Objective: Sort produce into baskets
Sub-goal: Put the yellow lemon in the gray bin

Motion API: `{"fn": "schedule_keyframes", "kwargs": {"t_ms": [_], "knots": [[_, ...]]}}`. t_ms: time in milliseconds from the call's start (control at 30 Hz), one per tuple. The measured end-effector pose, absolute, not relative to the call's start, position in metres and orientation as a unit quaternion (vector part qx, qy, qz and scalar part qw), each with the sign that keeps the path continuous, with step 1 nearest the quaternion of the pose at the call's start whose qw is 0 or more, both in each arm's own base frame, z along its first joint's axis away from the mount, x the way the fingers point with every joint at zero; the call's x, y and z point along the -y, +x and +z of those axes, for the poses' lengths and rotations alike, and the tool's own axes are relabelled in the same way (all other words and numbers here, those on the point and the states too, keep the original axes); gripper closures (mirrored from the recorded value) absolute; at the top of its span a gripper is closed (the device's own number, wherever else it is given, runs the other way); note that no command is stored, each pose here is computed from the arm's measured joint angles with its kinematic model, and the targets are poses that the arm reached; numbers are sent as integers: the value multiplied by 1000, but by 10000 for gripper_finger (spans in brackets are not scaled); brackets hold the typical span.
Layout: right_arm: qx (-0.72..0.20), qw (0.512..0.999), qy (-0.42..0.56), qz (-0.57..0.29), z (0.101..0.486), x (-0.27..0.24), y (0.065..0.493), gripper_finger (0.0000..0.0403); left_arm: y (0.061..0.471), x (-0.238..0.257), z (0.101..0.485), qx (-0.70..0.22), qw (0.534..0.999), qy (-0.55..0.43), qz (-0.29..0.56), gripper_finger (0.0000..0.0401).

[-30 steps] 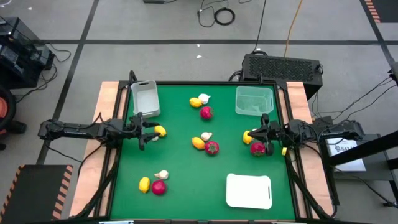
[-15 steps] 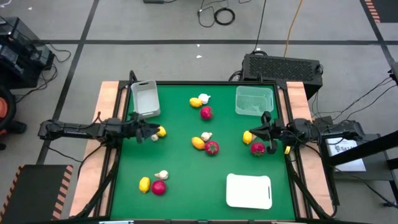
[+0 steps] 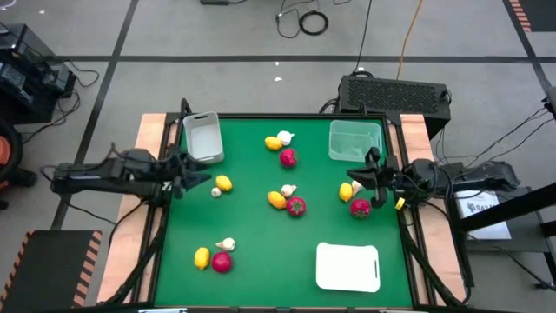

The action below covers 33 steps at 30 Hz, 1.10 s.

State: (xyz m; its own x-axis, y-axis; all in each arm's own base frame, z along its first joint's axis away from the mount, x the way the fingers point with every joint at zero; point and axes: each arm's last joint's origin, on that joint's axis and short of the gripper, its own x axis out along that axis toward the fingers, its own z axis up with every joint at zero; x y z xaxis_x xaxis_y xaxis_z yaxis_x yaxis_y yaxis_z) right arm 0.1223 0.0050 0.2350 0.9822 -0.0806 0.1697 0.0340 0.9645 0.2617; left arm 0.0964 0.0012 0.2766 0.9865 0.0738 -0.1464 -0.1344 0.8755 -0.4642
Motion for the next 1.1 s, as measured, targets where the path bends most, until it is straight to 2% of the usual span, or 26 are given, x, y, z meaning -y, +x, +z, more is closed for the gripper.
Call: {"fn": "schedule_keyframes", "kwargs": {"t_ms": [267,467,700,867,1100], "knots": [[39,992,115,-34,296,-8,155,333,114,-1,335,-119,984,-122,52,155],[-9,993,114,-36,337,-11,186,293,160,2,355,-167,985,-39,9,155],[-51,988,146,9,375,-17,222,232,228,5,368,-214,975,45,-48,155],[-104,983,144,47,392,-27,246,198,271,6,367,-251,961,88,-70,155],[-165,975,124,77,398,-47,278,207,316,7,333,-337,931,105,-89,155]]}}
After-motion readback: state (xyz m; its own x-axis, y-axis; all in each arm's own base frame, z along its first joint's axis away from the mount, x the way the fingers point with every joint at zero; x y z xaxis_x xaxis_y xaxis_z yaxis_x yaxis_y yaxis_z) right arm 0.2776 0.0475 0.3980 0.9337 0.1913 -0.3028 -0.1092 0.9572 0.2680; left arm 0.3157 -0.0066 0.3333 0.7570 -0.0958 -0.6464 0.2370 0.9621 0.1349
